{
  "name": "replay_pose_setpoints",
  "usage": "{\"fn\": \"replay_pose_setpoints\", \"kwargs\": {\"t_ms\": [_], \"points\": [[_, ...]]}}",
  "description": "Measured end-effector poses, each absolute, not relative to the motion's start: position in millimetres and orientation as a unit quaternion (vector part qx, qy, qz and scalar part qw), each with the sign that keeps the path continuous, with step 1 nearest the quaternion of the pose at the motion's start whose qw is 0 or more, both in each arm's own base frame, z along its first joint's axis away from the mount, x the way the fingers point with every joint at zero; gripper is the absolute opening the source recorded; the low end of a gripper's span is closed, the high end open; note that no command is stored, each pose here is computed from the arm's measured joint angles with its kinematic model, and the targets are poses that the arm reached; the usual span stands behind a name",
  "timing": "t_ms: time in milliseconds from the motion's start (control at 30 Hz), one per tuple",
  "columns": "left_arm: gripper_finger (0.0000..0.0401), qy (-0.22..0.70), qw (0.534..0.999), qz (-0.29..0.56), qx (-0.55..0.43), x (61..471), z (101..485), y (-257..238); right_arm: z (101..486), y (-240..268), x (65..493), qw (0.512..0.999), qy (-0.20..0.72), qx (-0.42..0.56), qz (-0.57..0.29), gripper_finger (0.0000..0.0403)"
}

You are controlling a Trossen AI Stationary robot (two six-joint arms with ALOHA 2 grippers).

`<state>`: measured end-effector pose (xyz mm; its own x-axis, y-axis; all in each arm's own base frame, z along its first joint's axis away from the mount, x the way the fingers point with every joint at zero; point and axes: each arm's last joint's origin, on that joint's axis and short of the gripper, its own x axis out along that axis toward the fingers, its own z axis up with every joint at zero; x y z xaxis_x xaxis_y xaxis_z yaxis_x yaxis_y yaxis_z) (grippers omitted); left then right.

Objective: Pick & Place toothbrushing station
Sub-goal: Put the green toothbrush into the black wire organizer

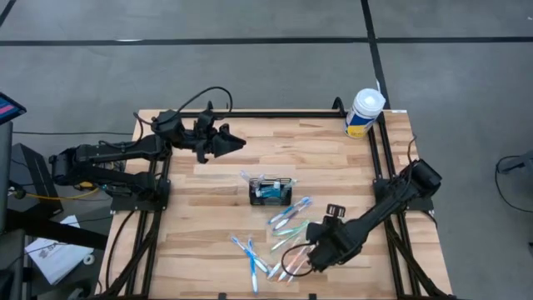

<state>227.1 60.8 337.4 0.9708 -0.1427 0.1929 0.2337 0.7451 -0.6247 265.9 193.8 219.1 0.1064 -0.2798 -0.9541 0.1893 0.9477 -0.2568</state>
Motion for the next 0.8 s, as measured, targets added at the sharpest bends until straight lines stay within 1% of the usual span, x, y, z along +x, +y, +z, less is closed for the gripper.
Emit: {"fn": "replay_pose_setpoints", "kwargs": {"t_ms": [33, 133, 267, 400, 467, 633, 800], "points": [[0.0117, -0.07, 0.933, -0.095, -0.341, 227, 337, 61, 216, 192, 264, 0.743, 0.653, -0.043, -0.138, 0.0163], [0.0117, -0.076, 0.94, -0.082, -0.322, 227, 337, 62, 212, 186, 260, 0.773, 0.628, -0.024, -0.09, 0.0159], [0.0117, -0.076, 0.944, -0.08, -0.311, 227, 337, 62, 214, 173, 248, 0.801, 0.594, 0.009, -0.07, 0.0152], [0.0117, -0.076, 0.948, -0.077, -0.298, 227, 337, 62, 214, 154, 232, 0.807, 0.587, 0.014, -0.066, 0.0146], [0.0117, -0.076, 0.952, -0.075, -0.285, 227, 337, 62, 213, 146, 226, 0.808, 0.586, 0.021, -0.051, 0.0143], [0.0117, -0.084, 0.961, -0.055, -0.257, 228, 337, 63, 209, 135, 222, 0.802, 0.594, 0.046, 0.051, 0.0137], [0.0117, -0.088, 0.966, -0.045, -0.241, 228, 337, 64, 206, 126, 224, 0.789, 0.606, 0.038, 0.092, 0.0134]]}}
